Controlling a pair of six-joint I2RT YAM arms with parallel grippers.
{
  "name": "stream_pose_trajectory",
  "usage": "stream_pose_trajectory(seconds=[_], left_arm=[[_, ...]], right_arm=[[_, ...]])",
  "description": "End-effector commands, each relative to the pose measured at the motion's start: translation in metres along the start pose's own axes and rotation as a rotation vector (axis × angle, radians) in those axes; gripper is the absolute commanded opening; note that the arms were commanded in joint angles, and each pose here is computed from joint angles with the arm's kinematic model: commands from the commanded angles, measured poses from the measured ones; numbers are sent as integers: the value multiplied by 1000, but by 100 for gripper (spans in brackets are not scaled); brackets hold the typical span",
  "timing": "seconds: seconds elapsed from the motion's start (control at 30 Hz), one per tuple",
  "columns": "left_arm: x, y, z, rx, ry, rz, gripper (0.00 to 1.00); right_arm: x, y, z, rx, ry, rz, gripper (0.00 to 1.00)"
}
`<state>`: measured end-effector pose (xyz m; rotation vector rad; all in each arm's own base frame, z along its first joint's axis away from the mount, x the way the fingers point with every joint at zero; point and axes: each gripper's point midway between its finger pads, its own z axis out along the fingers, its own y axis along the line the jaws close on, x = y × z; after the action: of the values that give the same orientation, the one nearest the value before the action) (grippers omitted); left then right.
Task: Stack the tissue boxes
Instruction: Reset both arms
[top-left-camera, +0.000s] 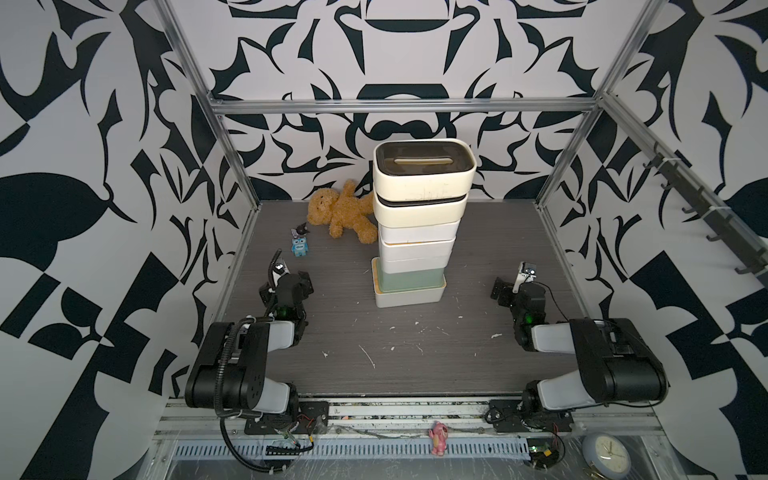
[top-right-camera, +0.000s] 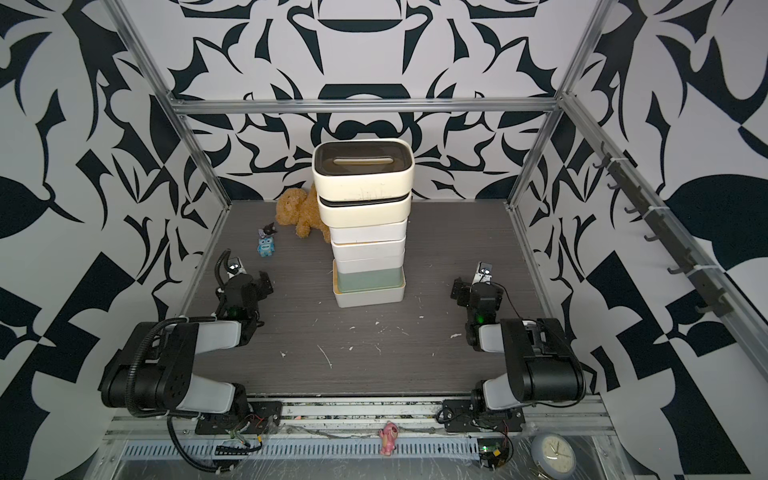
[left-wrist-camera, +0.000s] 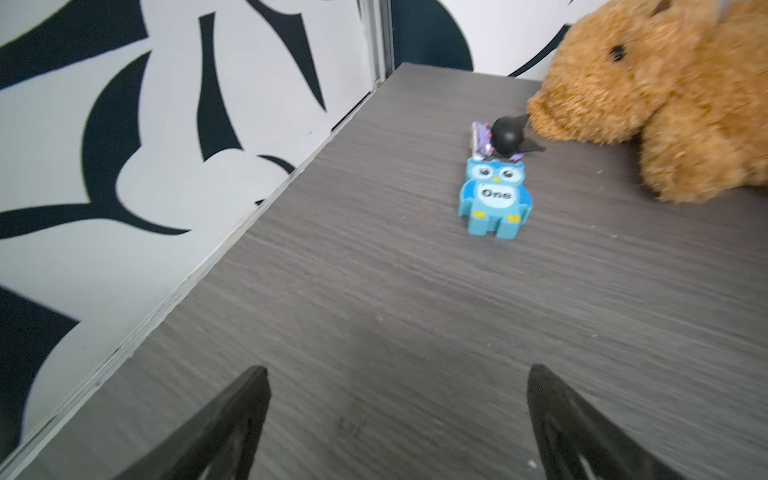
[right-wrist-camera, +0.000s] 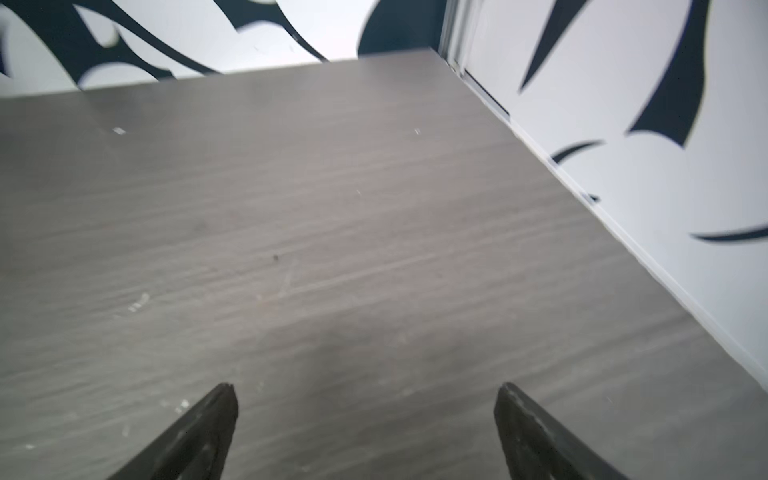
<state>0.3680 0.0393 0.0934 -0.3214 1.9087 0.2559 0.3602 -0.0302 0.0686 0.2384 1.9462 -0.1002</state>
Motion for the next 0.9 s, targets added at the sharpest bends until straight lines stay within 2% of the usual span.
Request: stream_pose_trajectory(seconds=[0.0,0.07,0.13,0.17,0.23,0.33,0.43,0.67,0.77,0.87], left_arm=[[-11,-27,-5,170,-74,33,99],[2,-39,-5,239,-48,52,99],[-5,-41,-1,247,-142,76,99],[-5,-42,-1,251,-124,71,99],[4,-43,3,259,-6,52,99],[-2,-42,6,249,-64,66,99],[1,-48,9,271,-18,80,99],[1,-49,8,271,-29,81,99],[3,-53,13,288,-1,92,99],[3,-53,12,299,-3,83,99]], right_arm=[[-19,13,0,-74,-107,-20,100],[-16,16,5,-84,-54,-32,100],[-17,22,11,-108,-43,-42,100],[-16,24,11,-110,-33,-50,100],[-16,24,11,-110,-25,-53,100],[-16,25,13,-103,-22,-55,100],[-16,27,13,-101,-18,-68,100],[-16,28,13,-105,-18,-72,100],[-13,42,16,-178,13,-105,100],[-13,43,16,-184,13,-113,100]])
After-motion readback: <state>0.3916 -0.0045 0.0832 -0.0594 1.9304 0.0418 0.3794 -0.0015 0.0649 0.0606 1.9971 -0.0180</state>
